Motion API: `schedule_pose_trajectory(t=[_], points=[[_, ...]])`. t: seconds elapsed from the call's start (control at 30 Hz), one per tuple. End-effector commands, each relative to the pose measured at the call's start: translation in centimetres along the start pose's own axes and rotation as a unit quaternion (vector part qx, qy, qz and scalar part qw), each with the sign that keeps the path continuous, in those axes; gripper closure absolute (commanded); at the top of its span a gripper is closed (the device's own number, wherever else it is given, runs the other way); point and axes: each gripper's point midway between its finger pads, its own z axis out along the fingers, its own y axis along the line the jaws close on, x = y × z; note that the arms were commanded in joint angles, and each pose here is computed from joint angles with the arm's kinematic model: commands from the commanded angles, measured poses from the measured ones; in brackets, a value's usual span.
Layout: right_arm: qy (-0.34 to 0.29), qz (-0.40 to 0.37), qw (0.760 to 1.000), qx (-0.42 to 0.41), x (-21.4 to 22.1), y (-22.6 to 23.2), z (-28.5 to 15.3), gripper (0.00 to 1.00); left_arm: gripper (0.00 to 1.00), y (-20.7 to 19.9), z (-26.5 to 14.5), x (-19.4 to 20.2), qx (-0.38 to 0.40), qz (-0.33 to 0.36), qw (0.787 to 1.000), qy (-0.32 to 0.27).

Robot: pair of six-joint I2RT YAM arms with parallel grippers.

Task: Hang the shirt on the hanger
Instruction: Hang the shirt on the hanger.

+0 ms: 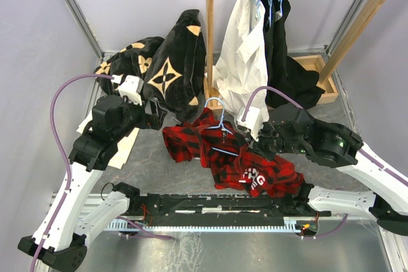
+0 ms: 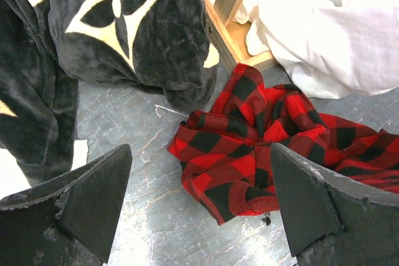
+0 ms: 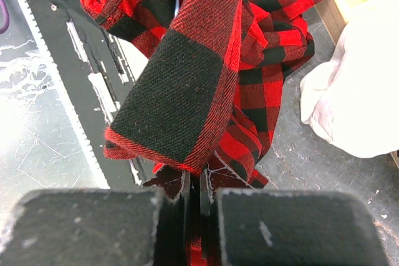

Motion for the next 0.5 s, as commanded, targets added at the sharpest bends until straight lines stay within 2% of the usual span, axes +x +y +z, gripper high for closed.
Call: schedule_pose_trajectory(t=[0.0,0.13,0.2,0.47], points=[[-0.036,-0.005,0.999,0.002,-1.6,-0.1,-0.4,1.00,0.04,-0.3,-0.1,-1.0,0.011,0.017,1.000,-0.019],[-0.056,-0.006,0.998,0.028,-2.2,-1.0,-1.1,1.00,0.03,-0.3,-0.3,-1.3,0.011,0.022,0.999,-0.024],[-0.070,0.009,0.995,0.070,-2.7,-2.3,-1.8,1.00,0.04,-0.2,-0.4,-1.4,0.010,0.024,0.999,-0.026],[-0.045,0.009,0.994,0.097,-1.8,-3.2,-2.5,1.00,0.04,-0.2,-0.2,-1.2,0.009,0.024,0.999,-0.023]])
